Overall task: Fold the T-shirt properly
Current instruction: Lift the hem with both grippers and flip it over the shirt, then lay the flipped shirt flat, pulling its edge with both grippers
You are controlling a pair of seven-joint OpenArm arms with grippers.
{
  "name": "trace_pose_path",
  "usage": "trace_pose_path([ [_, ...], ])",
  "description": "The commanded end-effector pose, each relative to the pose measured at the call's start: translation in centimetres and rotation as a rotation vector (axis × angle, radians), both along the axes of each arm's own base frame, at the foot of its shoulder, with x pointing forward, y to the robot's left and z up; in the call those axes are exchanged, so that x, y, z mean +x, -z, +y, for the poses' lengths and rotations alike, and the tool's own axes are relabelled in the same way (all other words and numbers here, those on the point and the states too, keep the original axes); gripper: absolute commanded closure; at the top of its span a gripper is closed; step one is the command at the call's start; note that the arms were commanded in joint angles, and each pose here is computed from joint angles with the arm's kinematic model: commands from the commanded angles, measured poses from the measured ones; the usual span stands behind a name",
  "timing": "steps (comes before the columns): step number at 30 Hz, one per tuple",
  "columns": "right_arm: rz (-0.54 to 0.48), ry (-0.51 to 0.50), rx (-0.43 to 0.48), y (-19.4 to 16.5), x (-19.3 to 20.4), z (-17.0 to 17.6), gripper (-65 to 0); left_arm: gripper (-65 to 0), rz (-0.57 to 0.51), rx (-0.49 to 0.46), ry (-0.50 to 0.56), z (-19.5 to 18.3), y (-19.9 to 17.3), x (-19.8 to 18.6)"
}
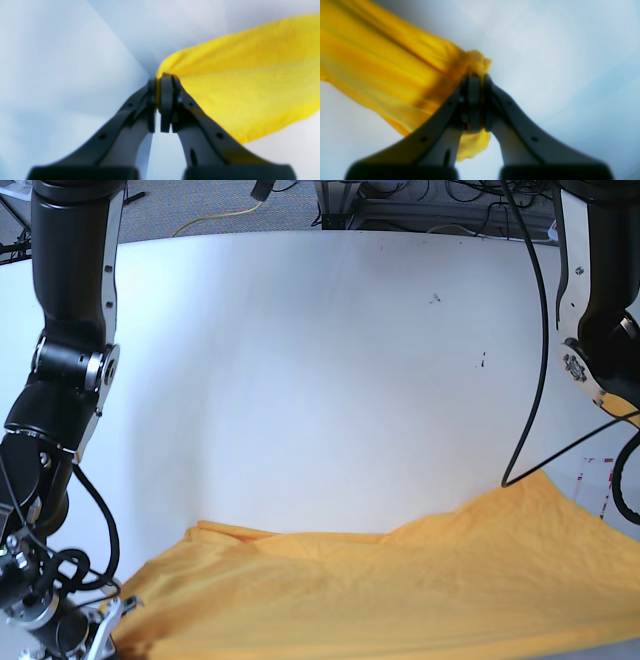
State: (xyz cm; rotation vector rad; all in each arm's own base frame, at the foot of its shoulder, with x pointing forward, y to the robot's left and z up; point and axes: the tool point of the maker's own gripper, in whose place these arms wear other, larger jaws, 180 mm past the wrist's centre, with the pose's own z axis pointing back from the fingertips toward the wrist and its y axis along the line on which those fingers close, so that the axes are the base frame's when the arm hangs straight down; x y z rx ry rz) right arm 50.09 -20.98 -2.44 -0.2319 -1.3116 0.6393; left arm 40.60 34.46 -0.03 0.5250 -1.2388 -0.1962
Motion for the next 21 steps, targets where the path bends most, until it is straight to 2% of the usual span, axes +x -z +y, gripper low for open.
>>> trace_pose_path([
  [1,-0.043,0.048,-0.005,-0.8,-1.1,-1.6,0.0,0.0,-0.037,0.031,0.004,-0.6,-0.6,-0.5],
  [10,0.101,0.083,0.040,9.4,-5.3,-2.3,0.0,0.0,0.182,0.054,0.018,-1.8,9.0,-2.5],
  [15,0.198,0.099,0.038,14.6,-8.5,-2.4,0.0,0.0,0.306,0.015,0.015,-2.2,14.8,-4.7],
  [21,0.302,0.127,0.080,19.9,-12.3,-2.2,0.0,0.0,0.451,-0.025,-0.007,-1.9,20.5,-7.9],
])
